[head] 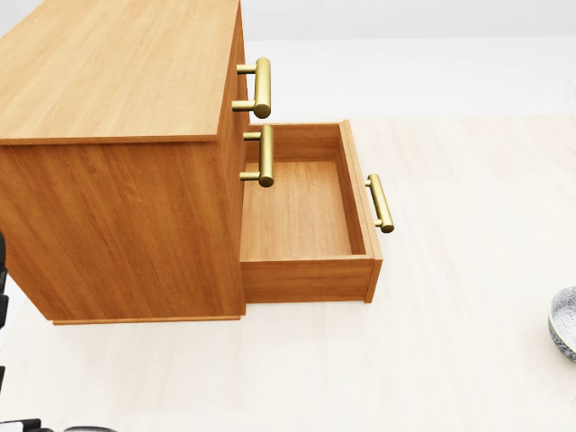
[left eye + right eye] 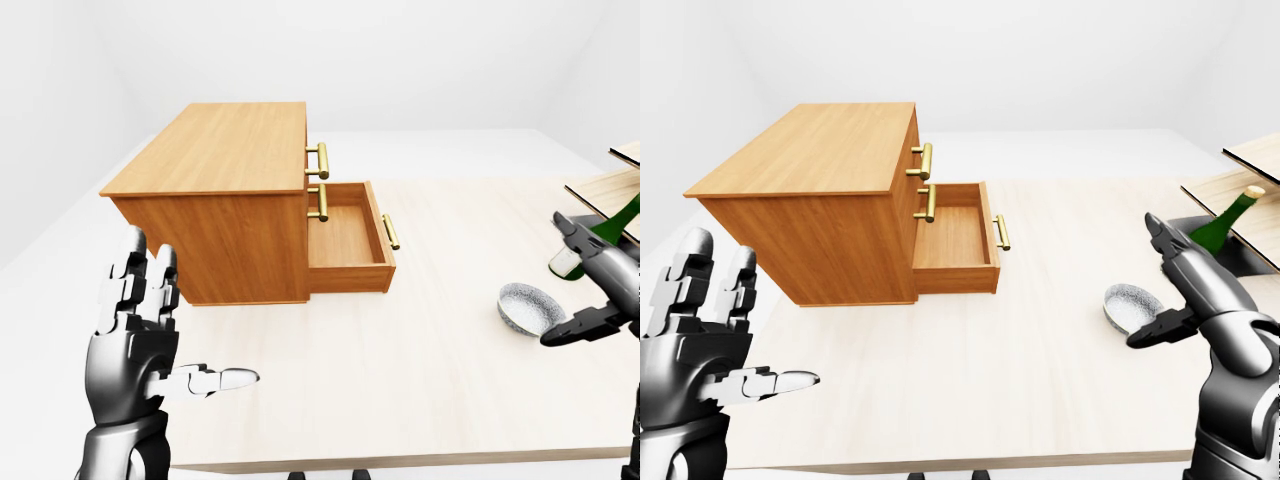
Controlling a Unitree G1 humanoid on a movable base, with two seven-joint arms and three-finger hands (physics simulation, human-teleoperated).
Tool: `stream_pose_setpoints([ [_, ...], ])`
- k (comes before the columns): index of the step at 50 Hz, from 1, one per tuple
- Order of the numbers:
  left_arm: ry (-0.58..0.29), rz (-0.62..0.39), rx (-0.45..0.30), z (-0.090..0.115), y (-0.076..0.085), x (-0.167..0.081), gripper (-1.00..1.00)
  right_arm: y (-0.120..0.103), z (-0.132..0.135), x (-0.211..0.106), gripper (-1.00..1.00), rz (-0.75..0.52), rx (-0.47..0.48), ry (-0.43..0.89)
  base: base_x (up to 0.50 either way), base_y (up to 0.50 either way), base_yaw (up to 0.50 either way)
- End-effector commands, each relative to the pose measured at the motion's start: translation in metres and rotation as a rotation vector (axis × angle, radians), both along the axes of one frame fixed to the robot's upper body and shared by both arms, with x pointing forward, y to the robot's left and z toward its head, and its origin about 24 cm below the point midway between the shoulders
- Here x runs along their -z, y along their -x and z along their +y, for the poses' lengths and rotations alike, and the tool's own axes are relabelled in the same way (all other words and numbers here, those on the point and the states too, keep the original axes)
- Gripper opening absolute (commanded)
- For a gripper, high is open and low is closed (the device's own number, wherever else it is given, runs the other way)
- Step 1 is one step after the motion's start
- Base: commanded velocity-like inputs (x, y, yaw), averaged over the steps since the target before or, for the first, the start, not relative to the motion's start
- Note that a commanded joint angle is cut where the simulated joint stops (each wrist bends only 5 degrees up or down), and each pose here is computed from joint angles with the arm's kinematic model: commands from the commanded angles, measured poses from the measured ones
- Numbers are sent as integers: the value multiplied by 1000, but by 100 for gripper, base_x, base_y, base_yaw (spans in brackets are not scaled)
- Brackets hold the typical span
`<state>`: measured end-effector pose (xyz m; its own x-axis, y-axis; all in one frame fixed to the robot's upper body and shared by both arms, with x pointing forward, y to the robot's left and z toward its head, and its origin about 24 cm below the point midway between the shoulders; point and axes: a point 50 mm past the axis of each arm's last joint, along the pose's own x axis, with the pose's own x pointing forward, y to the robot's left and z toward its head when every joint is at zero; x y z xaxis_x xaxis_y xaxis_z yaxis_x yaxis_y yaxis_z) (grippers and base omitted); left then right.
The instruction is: Put the bowl on top of the cabinet.
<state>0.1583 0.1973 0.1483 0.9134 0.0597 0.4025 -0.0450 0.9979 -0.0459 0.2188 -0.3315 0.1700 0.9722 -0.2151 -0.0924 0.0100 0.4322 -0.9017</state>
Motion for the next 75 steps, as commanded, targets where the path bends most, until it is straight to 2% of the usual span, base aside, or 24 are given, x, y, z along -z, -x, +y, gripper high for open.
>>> stream_pose_setpoints([
  [1,0,5,0,0,0,1,100,-7,-6,22,100,84,-1,-71,0,0,0],
  [12,-1,-3,-2,0,0,-1,100,-10,-21,38,100,132,21,-172,0,0,0],
  [22,-2,3,1,-1,0,0,100,-9,-23,35,100,136,23,-160,0,0,0],
  [31,-3,7,3,-1,-1,1,100,-12,-32,52,100,204,48,-210,0,0,0],
  [47,-1,14,3,-1,-1,3,100,-14,-42,73,100,228,96,-304,0,0,0],
  [75,-3,16,5,-2,0,3,100,-9,-38,83,100,324,77,-270,0,0,0],
])
